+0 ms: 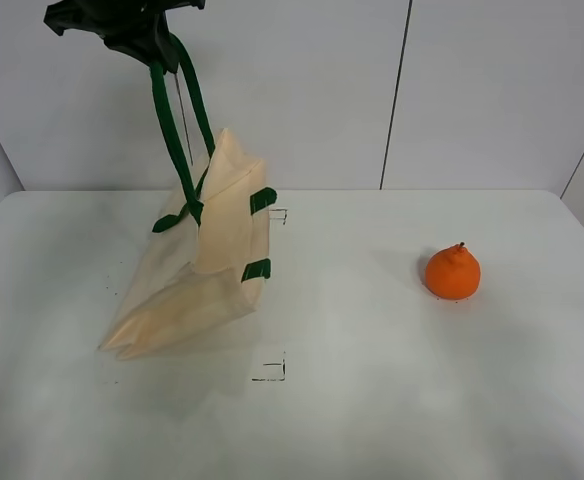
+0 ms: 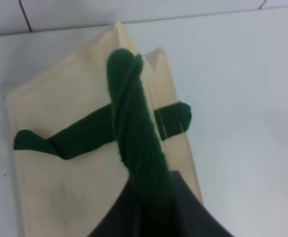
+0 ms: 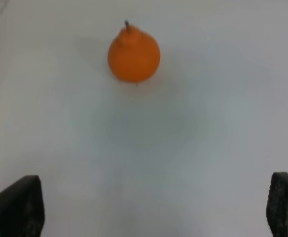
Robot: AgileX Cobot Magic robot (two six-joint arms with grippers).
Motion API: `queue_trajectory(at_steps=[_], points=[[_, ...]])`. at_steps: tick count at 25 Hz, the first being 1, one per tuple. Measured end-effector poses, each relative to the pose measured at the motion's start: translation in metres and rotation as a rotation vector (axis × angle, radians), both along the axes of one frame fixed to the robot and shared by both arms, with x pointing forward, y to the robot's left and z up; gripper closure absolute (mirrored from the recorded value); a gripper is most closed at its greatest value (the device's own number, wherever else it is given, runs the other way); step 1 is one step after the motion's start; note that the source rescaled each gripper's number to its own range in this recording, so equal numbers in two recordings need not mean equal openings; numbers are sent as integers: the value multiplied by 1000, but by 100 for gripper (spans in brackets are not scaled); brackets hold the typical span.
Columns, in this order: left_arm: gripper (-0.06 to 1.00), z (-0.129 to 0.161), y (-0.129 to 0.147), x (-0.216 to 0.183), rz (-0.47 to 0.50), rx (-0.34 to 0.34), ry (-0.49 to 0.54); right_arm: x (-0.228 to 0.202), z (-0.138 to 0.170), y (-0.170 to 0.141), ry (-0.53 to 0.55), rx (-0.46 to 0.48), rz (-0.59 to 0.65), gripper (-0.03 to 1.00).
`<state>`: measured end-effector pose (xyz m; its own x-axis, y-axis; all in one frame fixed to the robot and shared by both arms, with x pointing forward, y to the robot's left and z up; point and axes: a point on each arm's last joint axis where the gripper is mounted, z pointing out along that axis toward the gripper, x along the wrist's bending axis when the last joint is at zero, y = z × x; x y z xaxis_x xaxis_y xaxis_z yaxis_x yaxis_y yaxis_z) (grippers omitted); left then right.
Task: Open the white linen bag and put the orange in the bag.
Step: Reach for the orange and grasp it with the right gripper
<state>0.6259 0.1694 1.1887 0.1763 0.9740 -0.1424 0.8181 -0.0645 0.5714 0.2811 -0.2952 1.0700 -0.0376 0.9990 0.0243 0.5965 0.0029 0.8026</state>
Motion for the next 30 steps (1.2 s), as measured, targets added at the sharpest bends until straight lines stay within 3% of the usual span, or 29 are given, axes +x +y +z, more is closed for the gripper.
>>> queue_trajectory(at_steps=[5,9,17,23,30], points=[[94,2,0,-1,-2,0,-4,83,13,3,219,6,-1,-3],[94,2,0,-1,-2,0,-4,168,5,5,419,5,-2,-3],[94,2,0,-1,-3,0,-4,313,-43,9,730,-3,7,-3],[94,2,0,-1,-3,0,-4,370,-66,18,779,-9,31,-3],[94,2,0,-1,-3,0,-4,388,-101,29,807,-8,49,-3]])
